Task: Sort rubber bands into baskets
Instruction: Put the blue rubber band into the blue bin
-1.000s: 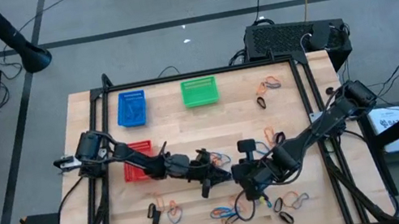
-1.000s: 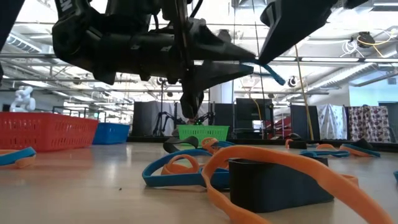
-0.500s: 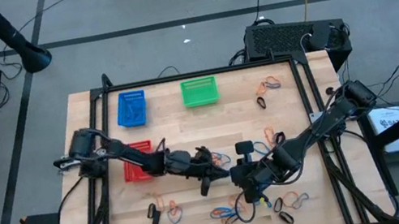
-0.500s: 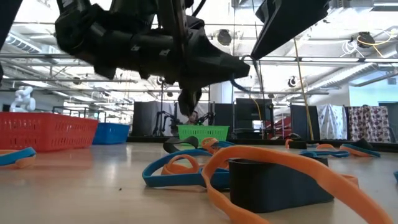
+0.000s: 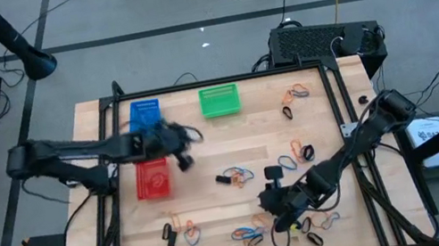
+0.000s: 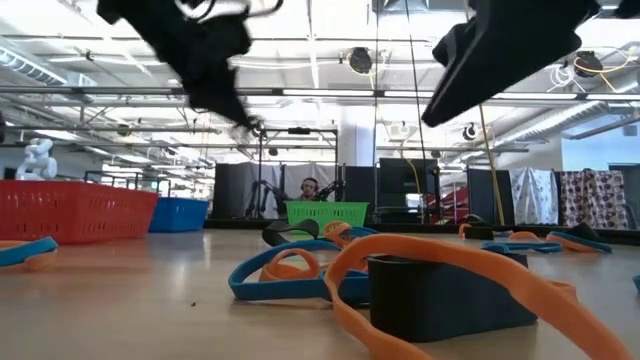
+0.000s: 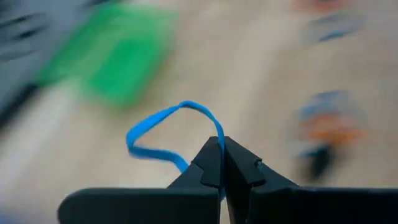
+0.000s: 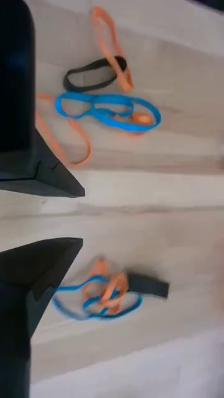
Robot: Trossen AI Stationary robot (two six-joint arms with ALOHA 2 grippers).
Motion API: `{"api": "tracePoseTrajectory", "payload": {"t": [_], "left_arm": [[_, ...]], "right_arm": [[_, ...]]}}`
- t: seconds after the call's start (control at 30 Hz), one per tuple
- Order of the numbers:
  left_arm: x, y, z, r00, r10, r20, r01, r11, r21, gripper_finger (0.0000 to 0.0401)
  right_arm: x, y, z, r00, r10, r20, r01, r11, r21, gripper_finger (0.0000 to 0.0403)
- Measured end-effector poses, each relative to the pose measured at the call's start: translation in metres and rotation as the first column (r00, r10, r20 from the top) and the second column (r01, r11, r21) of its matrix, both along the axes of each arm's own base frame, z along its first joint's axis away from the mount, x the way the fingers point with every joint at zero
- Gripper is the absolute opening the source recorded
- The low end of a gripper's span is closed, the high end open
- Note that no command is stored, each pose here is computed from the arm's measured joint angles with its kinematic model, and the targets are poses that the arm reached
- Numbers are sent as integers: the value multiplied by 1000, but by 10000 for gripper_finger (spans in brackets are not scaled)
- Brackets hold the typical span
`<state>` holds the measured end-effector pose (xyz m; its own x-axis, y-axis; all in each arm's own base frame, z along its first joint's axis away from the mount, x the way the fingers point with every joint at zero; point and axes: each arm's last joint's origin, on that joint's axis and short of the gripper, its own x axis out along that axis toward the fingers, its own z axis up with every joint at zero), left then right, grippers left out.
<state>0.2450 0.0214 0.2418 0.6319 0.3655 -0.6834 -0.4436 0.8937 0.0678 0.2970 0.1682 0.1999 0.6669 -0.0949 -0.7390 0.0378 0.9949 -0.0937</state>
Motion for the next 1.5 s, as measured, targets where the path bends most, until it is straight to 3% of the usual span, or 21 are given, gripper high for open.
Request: {"api": "tracePoseTrajectory", "payload": {"t": [0.07, 0.2, 0.4, 0.63, 0.93, 1.17, 1.33, 1.5], "left_arm": [[-18, 20, 1, 988, 127, -88, -124, 991, 42, 2], [-46, 63, -3, 911, 354, -214, -347, 935, 69, 2], [-71, 108, -14, 820, 499, -281, -523, 852, -14, 2], [-77, 123, -33, 778, 509, -369, -570, 819, -71, 31], [-73, 126, -45, 762, 476, -439, -559, 826, -73, 90], [-75, 124, -44, 749, 463, -473, -559, 826, -77, 102], [-68, 117, -34, 780, 398, -482, -516, 845, -137, 103], [-49, 97, -21, 852, 290, -435, -424, 870, -250, 103]], "right_arm": [[-1, 0, -6, 1000, 20, 19, -20, 1000, -5, 109], [-2, -2, -12, 998, 55, 43, -53, 998, -30, 109], [-1, -5, -13, 998, 46, 51, -41, 996, -84, 109], [-1, -5, -13, 997, 68, 46, -63, 992, -108, 109], [-1, -5, -13, 995, 87, 40, -81, 989, -127, 109], [-1, -5, -13, 995, 87, 40, -81, 988, -128, 109], [-1, -5, -13, 995, 87, 40, -81, 988, -128, 109], [-1, -5, -13, 995, 87, 40, -81, 989, -128, 109]]}}
